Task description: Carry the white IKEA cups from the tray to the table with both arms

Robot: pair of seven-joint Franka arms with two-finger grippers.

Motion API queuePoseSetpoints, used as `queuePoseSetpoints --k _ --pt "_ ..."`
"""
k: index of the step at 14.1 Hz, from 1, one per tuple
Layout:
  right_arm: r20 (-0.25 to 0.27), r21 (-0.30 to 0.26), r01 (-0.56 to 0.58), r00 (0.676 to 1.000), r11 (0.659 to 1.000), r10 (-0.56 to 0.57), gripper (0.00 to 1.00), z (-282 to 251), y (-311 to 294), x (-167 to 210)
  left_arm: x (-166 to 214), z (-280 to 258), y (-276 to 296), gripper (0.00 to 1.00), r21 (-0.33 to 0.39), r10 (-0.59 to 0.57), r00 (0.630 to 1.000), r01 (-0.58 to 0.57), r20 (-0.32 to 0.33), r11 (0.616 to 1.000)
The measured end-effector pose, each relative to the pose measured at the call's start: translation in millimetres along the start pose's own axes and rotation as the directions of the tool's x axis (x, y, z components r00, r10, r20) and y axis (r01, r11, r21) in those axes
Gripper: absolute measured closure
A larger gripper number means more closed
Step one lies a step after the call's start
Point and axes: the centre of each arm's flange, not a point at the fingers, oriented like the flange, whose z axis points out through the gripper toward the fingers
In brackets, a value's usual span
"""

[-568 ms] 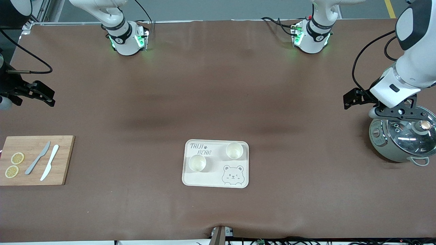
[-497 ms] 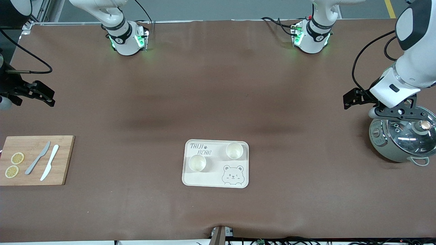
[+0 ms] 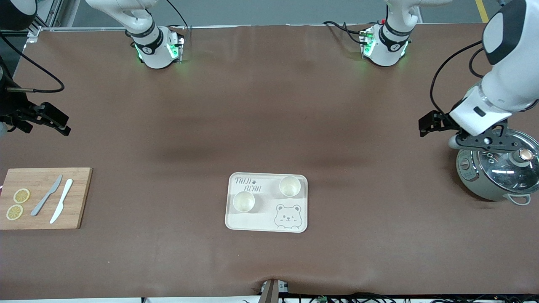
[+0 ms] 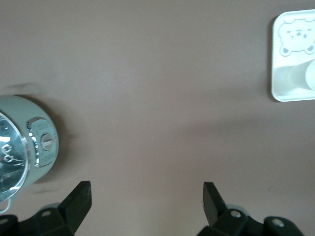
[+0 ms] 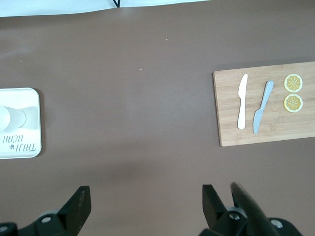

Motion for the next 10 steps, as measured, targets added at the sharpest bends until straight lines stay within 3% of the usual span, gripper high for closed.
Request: queuePoseSetpoints --k 7,10 --pt "-0.008 0.013 0.000 1.000 1.000 0.001 0.00 4.9 -8.1 3.6 47.7 54.4 91.4 0.00 -0.006 -0.005 0.997 0.006 0.074 1.000" --pt "-0.007 0.013 -0.005 1.000 1.000 0.005 0.00 4.9 -8.0 3.5 62.7 78.7 140.6 0.00 -0.019 -0.022 0.999 0.022 0.027 1.000"
